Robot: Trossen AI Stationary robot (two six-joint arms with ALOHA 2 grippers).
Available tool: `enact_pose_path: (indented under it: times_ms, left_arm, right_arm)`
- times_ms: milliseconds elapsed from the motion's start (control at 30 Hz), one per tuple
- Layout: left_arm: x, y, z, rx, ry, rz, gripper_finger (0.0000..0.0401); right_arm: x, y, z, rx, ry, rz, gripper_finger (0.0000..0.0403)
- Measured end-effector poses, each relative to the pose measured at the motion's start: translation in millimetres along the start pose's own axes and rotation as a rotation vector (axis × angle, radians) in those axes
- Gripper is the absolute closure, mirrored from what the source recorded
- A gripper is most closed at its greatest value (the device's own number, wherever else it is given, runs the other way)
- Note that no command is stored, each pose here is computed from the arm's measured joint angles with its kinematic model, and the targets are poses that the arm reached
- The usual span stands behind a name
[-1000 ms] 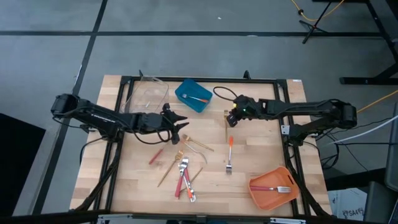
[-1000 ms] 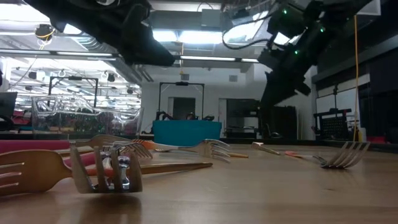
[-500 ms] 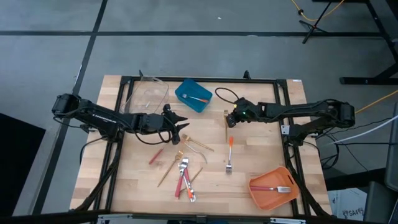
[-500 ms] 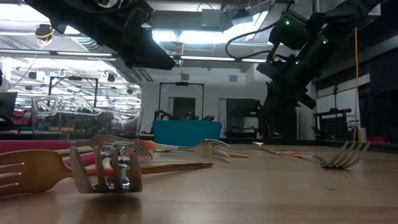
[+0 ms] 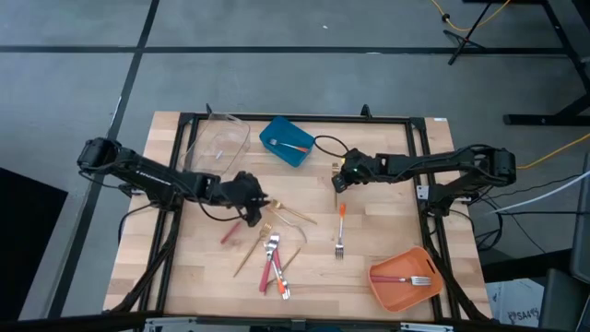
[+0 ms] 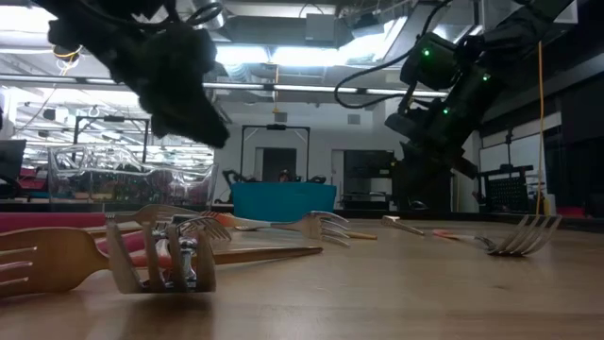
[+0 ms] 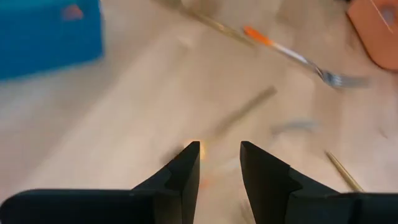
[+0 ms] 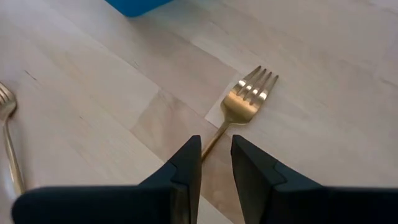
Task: Sort silverware by color (type)
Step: Put the pink fork into the orange bin
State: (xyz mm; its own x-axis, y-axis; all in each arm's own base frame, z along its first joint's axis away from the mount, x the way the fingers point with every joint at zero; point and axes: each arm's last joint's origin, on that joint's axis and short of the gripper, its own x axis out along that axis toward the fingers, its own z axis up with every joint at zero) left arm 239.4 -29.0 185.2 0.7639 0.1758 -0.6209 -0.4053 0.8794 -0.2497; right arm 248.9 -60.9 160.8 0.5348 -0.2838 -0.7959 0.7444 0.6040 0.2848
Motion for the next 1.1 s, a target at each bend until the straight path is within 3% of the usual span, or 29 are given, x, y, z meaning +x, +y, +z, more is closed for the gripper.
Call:
enact_pose_path:
  times_ms: [267, 433, 767, 933, 1100]
  left_arm:
    - [-4.4, -10.3, -12.2, -0.126, 0.166, -0.148, 0.0292]
    - [-5.8, -10.3, -18.1, -0.283, 0.342, -0.236, 0.0292]
    - [-13.1, -2.2, -37.8, -0.625, 0.702, -0.122, 0.0292]
    - [-16.4, 1.9, -43.8, -0.686, 0.789, -0.050, 0.0292]
    - [-17.2, 5.1, -45.9, -0.695, 0.773, 0.017, 0.0292]
  right_arm:
    - [0.0, -0.1, 0.1, -0.001, -0.003, -0.003, 0.0322]
    - [0.0, -0.1, 0.1, -0.001, -0.003, -0.003, 0.0322]
    - [0.0, -0.1, 0.1, -0.002, -0.003, -0.003, 0.0322]
    - [0.0, -0.1, 0.1, -0.010, -0.003, -0.003, 0.0322]
    - [0.0, -0.1, 0.1, -0.027, -0.003, -0.003, 0.0322]
